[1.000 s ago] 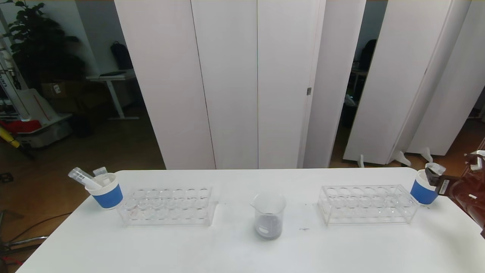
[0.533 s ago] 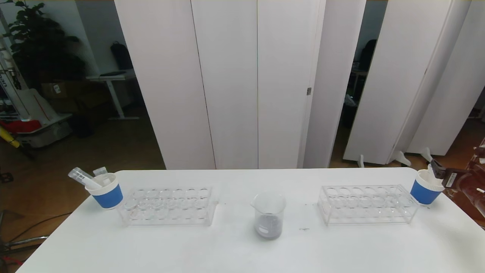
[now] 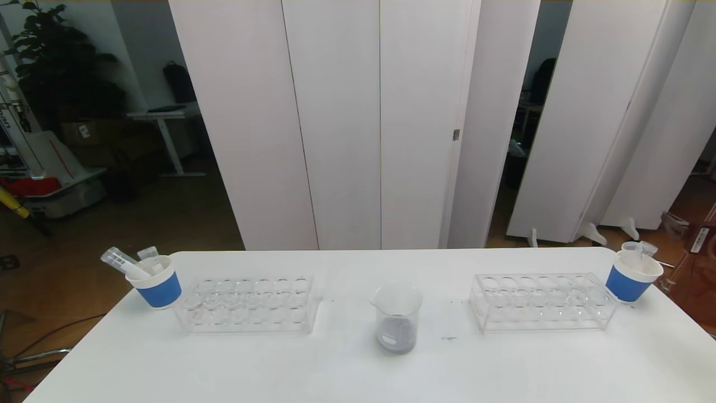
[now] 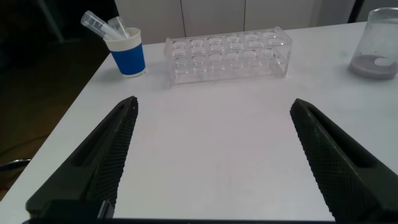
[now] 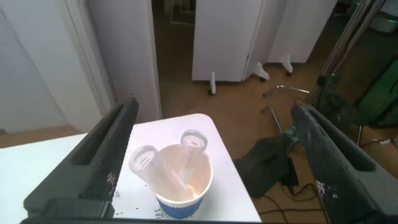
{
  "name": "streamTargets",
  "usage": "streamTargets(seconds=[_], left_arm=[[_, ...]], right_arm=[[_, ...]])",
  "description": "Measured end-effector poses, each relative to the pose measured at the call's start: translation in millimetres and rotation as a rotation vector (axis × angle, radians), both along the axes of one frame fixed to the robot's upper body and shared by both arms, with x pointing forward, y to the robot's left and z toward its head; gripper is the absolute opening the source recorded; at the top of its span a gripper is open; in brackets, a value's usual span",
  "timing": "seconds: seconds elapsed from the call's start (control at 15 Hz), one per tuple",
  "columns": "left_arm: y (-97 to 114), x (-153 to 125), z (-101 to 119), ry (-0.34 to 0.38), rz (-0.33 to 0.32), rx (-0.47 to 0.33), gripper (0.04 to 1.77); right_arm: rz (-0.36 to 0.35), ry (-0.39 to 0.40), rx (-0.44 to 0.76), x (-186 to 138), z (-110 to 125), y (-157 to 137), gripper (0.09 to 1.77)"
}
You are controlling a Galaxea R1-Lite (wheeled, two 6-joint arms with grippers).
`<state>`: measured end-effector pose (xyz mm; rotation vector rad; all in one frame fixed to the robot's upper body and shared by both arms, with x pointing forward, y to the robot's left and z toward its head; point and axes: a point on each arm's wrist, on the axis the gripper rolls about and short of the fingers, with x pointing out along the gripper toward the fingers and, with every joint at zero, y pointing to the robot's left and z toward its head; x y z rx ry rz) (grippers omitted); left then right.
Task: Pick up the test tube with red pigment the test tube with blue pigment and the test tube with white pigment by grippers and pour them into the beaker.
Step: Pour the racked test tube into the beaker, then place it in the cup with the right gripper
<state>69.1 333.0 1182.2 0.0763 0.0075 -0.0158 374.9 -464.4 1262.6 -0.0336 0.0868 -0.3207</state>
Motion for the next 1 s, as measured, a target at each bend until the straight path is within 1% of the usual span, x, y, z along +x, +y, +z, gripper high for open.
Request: streamTargets(seconds=[0.27, 0.47, 0.73, 1.0], left_arm=[[0.0, 0.0, 0.0, 0.0, 0.0, 0.0, 1.75], [0.0, 0.0, 0.0, 0.0, 0.0, 0.0, 1.75], [0.0, 0.0, 0.0, 0.0, 0.0, 0.0, 1.75], [0.0, 0.0, -0.1, 0.001, 0.0, 0.0, 1.75]], right_arm=[[0.084, -0.018, -0.002, -25.8, 38.7, 14.0, 1.75], [0.153, -0.042, -0.01, -53.2, 66.8, 30.5, 1.75], [0.234, -0.044, -0.007, -98.0, 93.6, 62.0, 1.75], [0.32, -0.073, -0.015, -152.2, 109.7, 96.2, 1.75]])
